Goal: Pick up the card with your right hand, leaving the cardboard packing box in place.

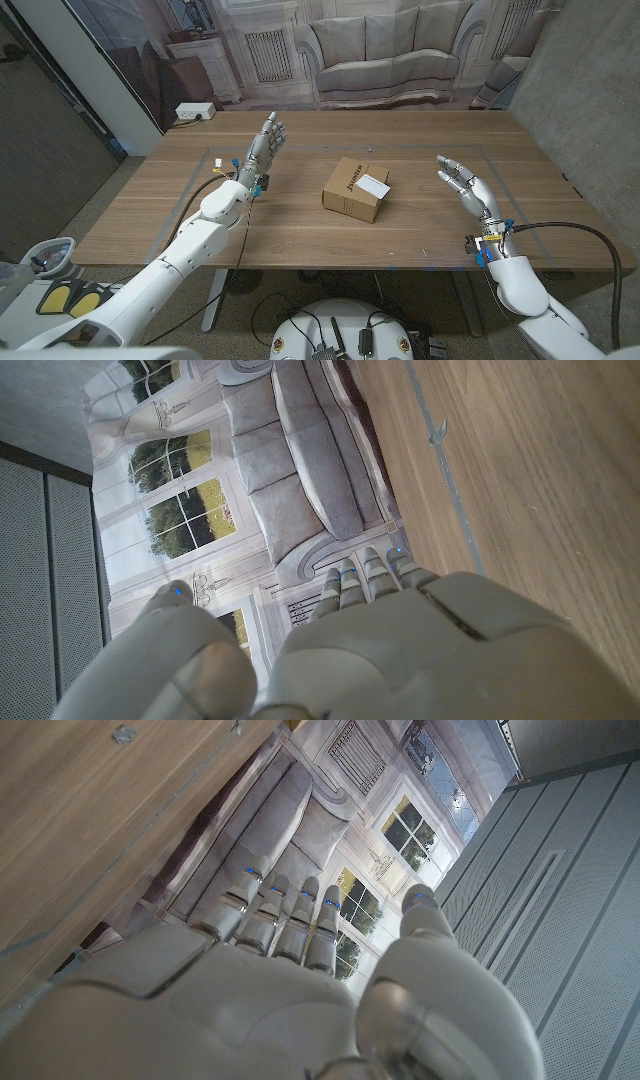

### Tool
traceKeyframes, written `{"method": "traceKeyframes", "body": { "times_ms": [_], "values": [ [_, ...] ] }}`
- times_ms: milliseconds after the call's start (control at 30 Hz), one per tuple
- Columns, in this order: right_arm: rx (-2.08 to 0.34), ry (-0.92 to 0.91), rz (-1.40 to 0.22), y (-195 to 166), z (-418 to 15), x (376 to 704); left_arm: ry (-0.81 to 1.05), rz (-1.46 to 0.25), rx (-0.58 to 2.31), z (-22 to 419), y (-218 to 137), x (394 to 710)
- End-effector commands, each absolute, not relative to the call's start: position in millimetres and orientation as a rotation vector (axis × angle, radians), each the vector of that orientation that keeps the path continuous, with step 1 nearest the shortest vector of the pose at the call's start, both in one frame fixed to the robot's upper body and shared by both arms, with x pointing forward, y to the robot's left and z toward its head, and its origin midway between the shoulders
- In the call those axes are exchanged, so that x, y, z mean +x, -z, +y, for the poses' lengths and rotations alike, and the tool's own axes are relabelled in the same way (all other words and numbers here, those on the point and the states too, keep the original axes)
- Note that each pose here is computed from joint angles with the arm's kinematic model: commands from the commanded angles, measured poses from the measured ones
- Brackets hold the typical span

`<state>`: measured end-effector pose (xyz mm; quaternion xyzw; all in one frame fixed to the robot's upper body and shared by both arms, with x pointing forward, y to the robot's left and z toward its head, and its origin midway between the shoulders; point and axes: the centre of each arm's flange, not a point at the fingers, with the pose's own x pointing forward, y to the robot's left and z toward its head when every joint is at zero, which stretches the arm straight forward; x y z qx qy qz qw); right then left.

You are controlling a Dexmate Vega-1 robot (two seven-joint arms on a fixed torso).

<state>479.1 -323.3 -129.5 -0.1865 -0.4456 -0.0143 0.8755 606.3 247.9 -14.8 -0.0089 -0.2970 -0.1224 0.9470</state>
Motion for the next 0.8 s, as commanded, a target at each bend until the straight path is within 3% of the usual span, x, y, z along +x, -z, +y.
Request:
{"method": "traceKeyframes", "body": {
  "times_ms": [33,800],
  "values": [
    [-0.449,0.069,-0.959,128.1,-324.8,476.3,0.243,-0.604,-0.016,249.2,16.1,604.2],
    [-0.577,0.146,-0.980,122.8,-323.9,472.0,0.240,-0.607,-0.026,249.6,17.4,607.8]
  ]
}}
